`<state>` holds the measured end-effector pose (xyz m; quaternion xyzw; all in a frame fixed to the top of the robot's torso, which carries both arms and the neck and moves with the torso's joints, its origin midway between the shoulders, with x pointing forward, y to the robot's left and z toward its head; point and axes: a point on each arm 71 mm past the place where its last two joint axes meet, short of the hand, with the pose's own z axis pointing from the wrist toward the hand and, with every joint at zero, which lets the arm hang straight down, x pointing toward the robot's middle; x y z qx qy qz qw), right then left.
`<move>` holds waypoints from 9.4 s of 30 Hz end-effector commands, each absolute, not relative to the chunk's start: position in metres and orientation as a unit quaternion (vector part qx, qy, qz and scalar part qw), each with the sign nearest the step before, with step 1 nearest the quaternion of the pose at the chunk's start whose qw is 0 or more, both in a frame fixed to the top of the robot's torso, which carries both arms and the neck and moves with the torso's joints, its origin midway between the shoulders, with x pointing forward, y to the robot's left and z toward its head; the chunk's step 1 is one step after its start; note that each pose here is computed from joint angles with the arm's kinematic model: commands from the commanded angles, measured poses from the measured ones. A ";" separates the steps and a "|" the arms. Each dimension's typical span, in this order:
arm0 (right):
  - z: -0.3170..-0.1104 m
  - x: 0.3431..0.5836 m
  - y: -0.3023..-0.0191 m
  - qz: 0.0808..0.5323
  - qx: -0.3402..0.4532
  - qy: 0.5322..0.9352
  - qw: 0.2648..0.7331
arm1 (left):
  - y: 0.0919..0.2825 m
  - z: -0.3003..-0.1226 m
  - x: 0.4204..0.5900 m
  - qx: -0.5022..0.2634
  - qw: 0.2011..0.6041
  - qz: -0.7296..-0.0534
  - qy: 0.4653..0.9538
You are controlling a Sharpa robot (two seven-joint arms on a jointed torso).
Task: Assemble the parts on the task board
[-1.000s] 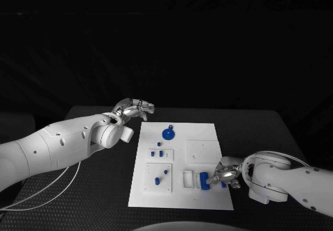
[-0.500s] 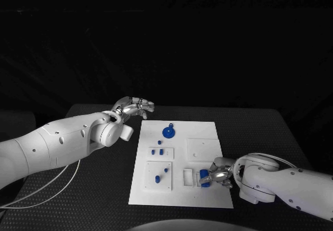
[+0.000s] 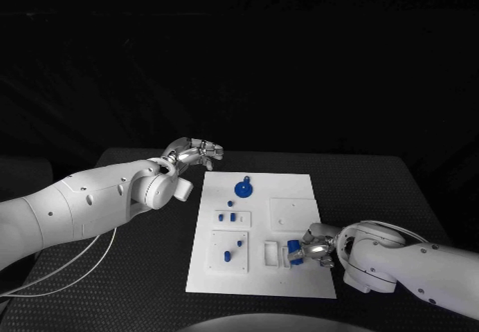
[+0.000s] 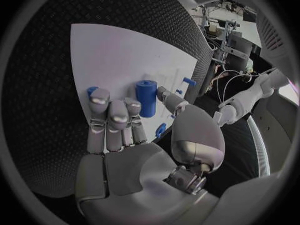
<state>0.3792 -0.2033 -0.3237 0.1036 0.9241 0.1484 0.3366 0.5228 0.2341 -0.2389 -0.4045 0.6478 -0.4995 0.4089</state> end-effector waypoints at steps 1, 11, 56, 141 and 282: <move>-0.323 0.374 -0.206 0.157 0.135 0.922 0.327 | 0.232 -0.238 0.522 -0.403 0.403 -0.506 0.647; -0.303 0.376 -0.196 0.186 0.158 0.919 0.311 | 0.231 -0.238 0.522 -0.403 0.402 -0.506 0.648; -0.320 0.382 -0.163 0.189 0.112 0.929 0.298 | 0.228 -0.238 0.521 -0.401 0.399 -0.508 0.650; -0.312 0.376 -0.169 0.200 0.030 0.928 0.314 | 0.229 -0.239 0.521 -0.403 0.395 -0.505 0.653; -0.336 0.385 -0.224 0.086 0.028 0.925 0.368 | 0.226 -0.240 0.518 -0.402 0.382 -0.506 0.661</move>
